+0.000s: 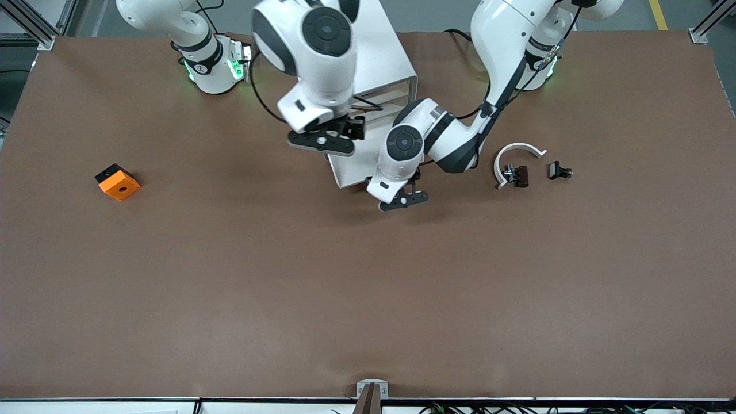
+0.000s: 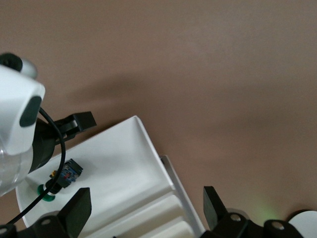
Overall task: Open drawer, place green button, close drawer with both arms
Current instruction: 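Push the drawer shut with the left gripper while the right gripper returns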
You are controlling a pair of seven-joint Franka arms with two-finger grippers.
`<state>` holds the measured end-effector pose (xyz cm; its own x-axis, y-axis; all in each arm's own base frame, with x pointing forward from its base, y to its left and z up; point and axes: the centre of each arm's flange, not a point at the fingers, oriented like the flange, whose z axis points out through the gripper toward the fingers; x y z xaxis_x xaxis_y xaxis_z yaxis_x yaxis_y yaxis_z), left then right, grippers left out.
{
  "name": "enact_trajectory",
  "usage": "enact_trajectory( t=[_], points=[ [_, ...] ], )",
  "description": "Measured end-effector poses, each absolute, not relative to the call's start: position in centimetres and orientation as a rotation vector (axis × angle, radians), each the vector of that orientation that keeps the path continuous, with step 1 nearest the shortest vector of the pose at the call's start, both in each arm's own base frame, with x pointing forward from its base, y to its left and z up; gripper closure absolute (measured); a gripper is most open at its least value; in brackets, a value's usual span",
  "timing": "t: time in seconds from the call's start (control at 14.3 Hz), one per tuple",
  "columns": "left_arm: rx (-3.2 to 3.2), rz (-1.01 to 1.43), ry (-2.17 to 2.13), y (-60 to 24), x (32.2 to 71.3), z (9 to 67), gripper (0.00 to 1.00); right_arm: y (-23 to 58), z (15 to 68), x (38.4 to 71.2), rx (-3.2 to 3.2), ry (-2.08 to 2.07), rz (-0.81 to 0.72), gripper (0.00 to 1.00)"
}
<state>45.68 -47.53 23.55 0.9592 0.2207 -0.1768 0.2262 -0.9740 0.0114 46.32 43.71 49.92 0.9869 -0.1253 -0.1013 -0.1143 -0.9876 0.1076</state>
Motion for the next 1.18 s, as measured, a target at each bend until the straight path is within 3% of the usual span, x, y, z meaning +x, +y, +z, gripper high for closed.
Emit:
enact_trajectory(
  t=[0.42,0.84,1.18],
  points=[
    [3.088,-0.279,0.262,-50.0,42.8,23.6,0.0,32.1,55.4,52.1,3.086,-0.107,-0.156,0.0],
    [3.073,-0.334,0.143,-53.2,38.5,23.8,0.0,14.6,56.8,58.5,3.127,0.041,-0.168,0.0],
    [3.07,-0.387,0.064,-54.7,35.2,23.5,0.0,4.9,56.8,60.0,3.142,-0.007,-0.179,0.0]
  ],
)
